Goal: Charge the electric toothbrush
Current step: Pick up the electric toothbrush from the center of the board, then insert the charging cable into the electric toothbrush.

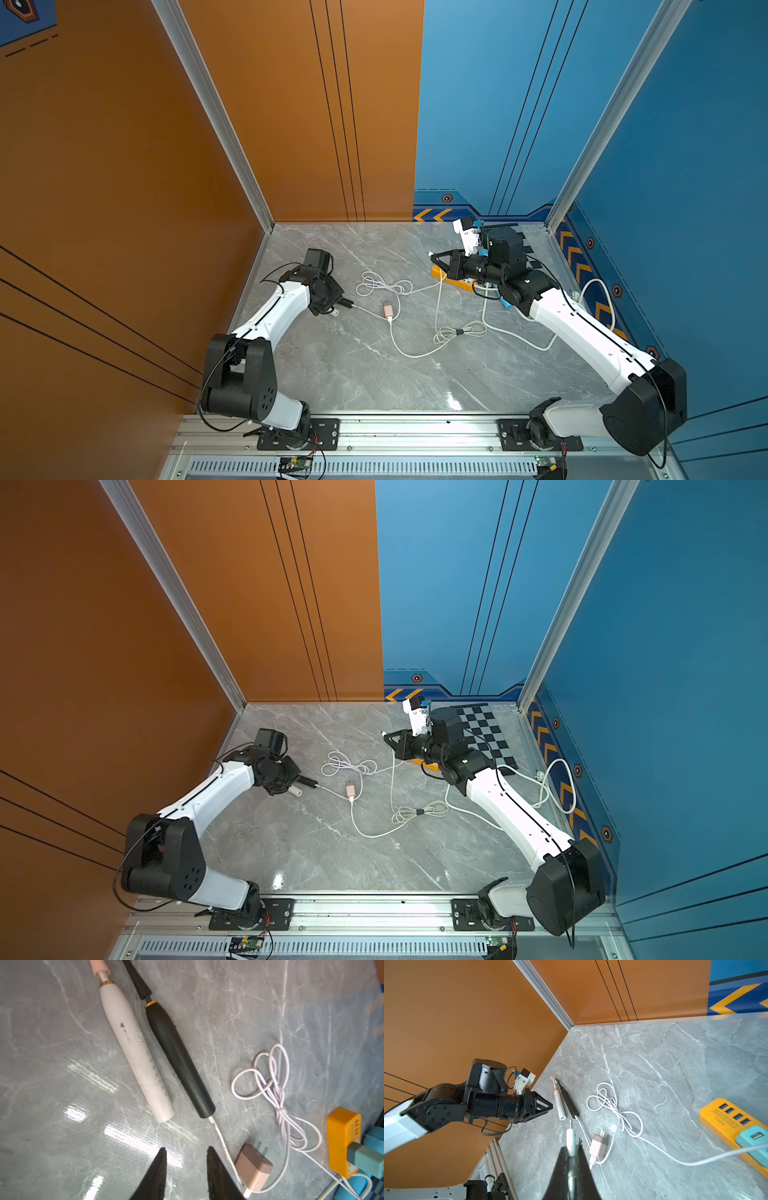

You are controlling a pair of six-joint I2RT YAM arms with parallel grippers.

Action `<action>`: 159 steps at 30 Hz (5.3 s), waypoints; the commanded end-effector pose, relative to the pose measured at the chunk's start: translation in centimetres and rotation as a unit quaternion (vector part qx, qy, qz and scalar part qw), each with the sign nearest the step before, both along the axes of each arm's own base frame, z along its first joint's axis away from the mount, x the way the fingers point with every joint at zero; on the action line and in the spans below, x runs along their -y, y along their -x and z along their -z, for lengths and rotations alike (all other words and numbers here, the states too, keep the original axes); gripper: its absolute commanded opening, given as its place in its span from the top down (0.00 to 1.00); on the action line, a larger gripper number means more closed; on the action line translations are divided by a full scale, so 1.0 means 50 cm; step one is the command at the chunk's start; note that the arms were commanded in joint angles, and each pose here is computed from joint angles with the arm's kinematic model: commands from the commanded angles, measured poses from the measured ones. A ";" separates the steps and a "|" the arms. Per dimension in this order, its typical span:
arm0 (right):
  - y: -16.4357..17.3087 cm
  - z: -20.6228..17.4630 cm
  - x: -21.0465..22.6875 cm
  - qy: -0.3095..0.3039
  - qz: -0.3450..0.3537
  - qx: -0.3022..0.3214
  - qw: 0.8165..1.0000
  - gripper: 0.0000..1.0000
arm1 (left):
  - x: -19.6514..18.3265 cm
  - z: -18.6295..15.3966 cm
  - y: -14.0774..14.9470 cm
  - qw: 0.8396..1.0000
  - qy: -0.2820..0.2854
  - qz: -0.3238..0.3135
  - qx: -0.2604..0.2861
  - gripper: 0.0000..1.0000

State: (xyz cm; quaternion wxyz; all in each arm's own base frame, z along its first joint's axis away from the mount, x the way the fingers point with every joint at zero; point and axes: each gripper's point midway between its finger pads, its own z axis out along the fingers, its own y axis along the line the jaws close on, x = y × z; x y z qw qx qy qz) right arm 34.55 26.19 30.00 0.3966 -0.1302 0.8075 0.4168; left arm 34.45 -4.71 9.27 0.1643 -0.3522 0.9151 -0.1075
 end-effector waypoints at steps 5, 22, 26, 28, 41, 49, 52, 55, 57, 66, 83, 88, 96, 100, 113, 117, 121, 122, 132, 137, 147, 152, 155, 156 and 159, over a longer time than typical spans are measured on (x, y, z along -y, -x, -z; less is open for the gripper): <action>0.005 -0.013 -0.001 0.015 0.000 0.013 1.000 1.00 | -0.027 0.039 -0.017 0.999 -0.033 -0.004 -0.037 0.63; 0.010 -0.020 0.000 0.017 0.001 0.014 1.000 1.00 | -0.051 0.141 0.000 0.993 -0.050 -0.013 -0.108 0.67; 0.011 -0.022 0.000 0.016 0.001 0.015 1.000 1.00 | -0.051 0.154 0.004 0.992 -0.050 -0.012 -0.114 0.74; 0.012 -0.024 0.001 0.016 0.001 0.016 1.000 1.00 | -0.051 0.158 0.008 0.992 -0.049 -0.011 -0.118 0.77; -0.002 -0.014 0.009 0.019 0.020 0.007 1.000 1.00 | -0.019 0.028 -0.005 0.999 0.024 -0.011 -0.026 1.00; -0.003 -0.015 0.028 0.018 0.049 0.009 0.999 1.00 | 0.076 -0.231 -0.035 0.983 0.110 0.030 0.142 1.00; -0.001 -0.016 0.032 -0.003 0.066 0.008 0.998 1.00 | 0.154 -0.315 -0.048 0.965 0.159 0.061 0.198 1.00; 0.005 -0.010 0.019 -0.027 0.072 0.004 0.997 1.00 | 0.240 -0.374 -0.061 0.945 0.201 0.085 0.244 1.00; 0.012 -0.001 0.008 -0.024 0.074 0.001 0.997 1.00 | 0.283 -0.401 -0.069 0.935 0.219 0.094 0.262 1.00; 0.071 0.018 -0.009 -0.006 0.079 0.020 0.997 1.00 | 0.365 -0.434 -0.113 0.931 0.214 0.106 0.277 1.00; 0.051 0.030 -0.127 -0.070 0.066 -0.006 0.995 1.00 | 0.435 -0.396 -0.105 0.925 0.237 0.100 0.280 1.00; 0.032 0.019 -0.094 -0.060 0.090 0.010 0.994 1.00 | 0.440 -0.403 -0.102 0.922 0.247 0.110 0.277 1.00; -0.005 0.008 -0.071 -0.043 0.100 0.031 0.994 1.00 | 0.441 -0.404 -0.096 0.921 0.253 0.112 0.274 1.00; -0.014 -0.005 -0.068 -0.041 0.099 0.044 0.993 1.00 | 0.446 -0.402 -0.095 0.921 0.257 0.114 0.271 1.00; -0.023 0.016 -0.097 -0.051 0.067 0.017 0.996 1.00 | 0.454 -0.393 -0.096 0.921 0.267 0.115 0.258 1.00; -0.026 0.023 -0.101 -0.052 0.065 0.011 0.996 1.00 | 0.454 -0.390 -0.096 0.922 0.268 0.114 0.255 1.00; -0.016 0.023 -0.111 -0.053 0.054 0.010 0.997 1.00 | 0.451 -0.385 -0.098 0.923 0.266 0.111 0.254 1.00; -0.014 0.026 -0.111 -0.052 0.053 0.009 0.997 1.00 | 0.449 -0.384 -0.099 0.924 0.265 0.110 0.254 1.00; 0.003 0.025 -0.105 -0.049 0.057 0.016 0.997 1.00 | 0.452 -0.394 -0.110 0.918 0.271 0.109 0.267 1.00; -0.006 0.021 -0.099 -0.048 0.070 0.020 0.996 1.00 | 0.451 -0.394 -0.109 0.918 0.272 0.109 0.268 1.00; -0.008 0.008 -0.084 -0.053 0.085 0.027 0.995 1.00 | 0.449 -0.391 -0.109 0.918 0.272 0.108 0.266 1.00; -0.010 0.007 -0.081 -0.054 0.088 0.029 0.994 1.00 | 0.450 -0.391 -0.109 0.918 0.274 0.108 0.266 1.00; -0.016 0.008 -0.077 -0.056 0.091 0.026 0.994 1.00 | 0.451 -0.394 -0.109 0.917 0.277 0.108 0.267 1.00; -0.017 0.009 -0.078 -0.057 0.090 0.024 0.994 1.00 | 0.452 -0.397 -0.108 0.915 0.279 0.110 0.269 1.00; -0.022 0.012 -0.078 -0.060 0.091 0.021 0.994 1.00 | 0.453 -0.400 -0.108 0.913 0.283 0.109 0.272 1.00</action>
